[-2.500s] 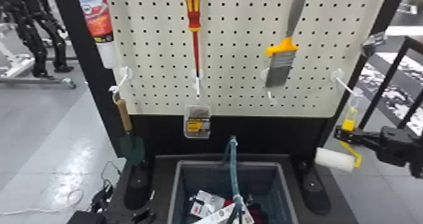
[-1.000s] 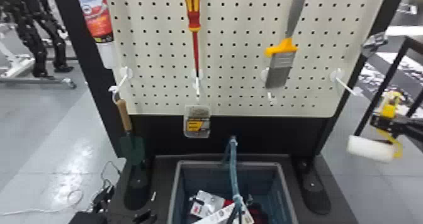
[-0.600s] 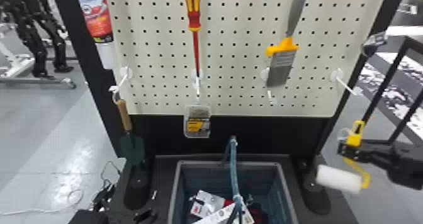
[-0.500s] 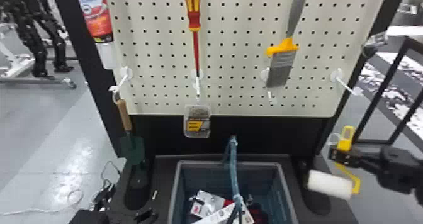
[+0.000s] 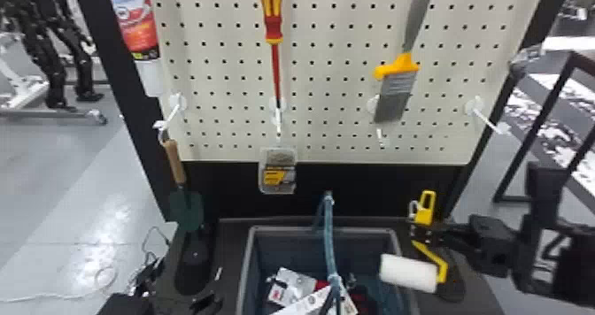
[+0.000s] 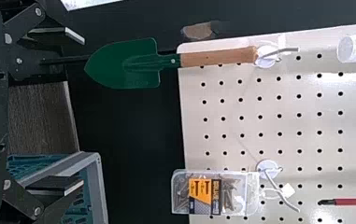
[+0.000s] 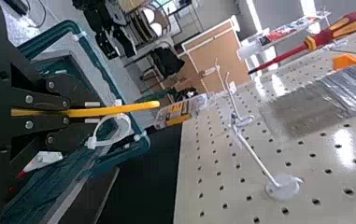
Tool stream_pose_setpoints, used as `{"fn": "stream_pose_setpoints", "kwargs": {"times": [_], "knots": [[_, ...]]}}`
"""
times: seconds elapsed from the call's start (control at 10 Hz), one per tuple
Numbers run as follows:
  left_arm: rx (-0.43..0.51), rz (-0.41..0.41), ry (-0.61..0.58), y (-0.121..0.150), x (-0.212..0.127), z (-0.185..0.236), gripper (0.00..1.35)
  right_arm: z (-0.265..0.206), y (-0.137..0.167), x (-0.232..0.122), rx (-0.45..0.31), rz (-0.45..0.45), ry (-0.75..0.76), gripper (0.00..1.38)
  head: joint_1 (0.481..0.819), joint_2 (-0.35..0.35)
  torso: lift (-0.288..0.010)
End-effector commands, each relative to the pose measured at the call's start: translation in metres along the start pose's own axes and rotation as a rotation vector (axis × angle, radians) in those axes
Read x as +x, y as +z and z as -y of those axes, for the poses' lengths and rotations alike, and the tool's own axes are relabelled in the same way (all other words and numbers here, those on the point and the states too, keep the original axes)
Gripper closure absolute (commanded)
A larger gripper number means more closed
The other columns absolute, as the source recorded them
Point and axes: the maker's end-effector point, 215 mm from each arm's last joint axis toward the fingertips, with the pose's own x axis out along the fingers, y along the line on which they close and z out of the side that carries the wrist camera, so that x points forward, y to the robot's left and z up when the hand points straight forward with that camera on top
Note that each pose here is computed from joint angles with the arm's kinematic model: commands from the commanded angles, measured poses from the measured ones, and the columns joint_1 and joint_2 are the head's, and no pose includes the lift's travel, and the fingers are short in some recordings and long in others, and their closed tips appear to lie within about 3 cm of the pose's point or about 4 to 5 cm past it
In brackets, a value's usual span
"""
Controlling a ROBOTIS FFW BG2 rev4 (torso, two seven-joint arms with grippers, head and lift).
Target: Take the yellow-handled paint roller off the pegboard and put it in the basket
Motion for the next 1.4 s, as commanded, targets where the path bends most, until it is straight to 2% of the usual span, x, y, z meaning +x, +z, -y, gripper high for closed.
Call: {"fn": "stream_pose_setpoints", "kwargs": {"times": [0.0, 0.4, 0.7, 0.8, 0.9, 1.0, 1.1, 1.3], "knots": [[-0.002, 0.004, -0.001, 0.001, 0.001, 0.0, 0.24, -0.01, -0.009, 0.027, 0.025, -0.001, 0.065, 1.28, 0.549, 0.0, -0.1], [-0.002, 0.004, -0.003, 0.0, 0.002, 0.001, 0.24, -0.026, -0.048, 0.072, 0.118, -0.011, 0.173, 1.28, 0.549, 0.0, -0.1], [-0.006, 0.008, -0.008, 0.001, 0.004, 0.003, 0.24, -0.02, -0.055, 0.091, 0.125, -0.027, 0.207, 1.28, 0.549, 0.0, -0.1], [-0.007, 0.008, -0.007, 0.001, 0.004, 0.003, 0.24, -0.018, -0.058, 0.091, 0.14, -0.023, 0.204, 1.09, 0.549, 0.0, -0.1], [-0.008, 0.009, -0.005, 0.001, 0.003, 0.003, 0.24, -0.013, -0.057, 0.088, 0.131, -0.018, 0.192, 0.47, 0.549, 0.0, -0.1], [-0.008, 0.009, -0.005, 0.001, 0.003, 0.003, 0.24, -0.01, -0.056, 0.086, 0.124, -0.018, 0.182, 0.05, 0.549, 0.0, -0.1], [-0.006, 0.009, -0.006, 0.001, 0.003, 0.003, 0.24, -0.005, -0.052, 0.082, 0.115, -0.006, 0.165, 0.06, 0.549, 0.0, -0.1], [-0.006, 0.011, -0.006, 0.002, 0.003, 0.003, 0.24, -0.004, -0.053, 0.08, 0.118, -0.003, 0.161, 0.28, 0.549, 0.0, -0.1]]}}
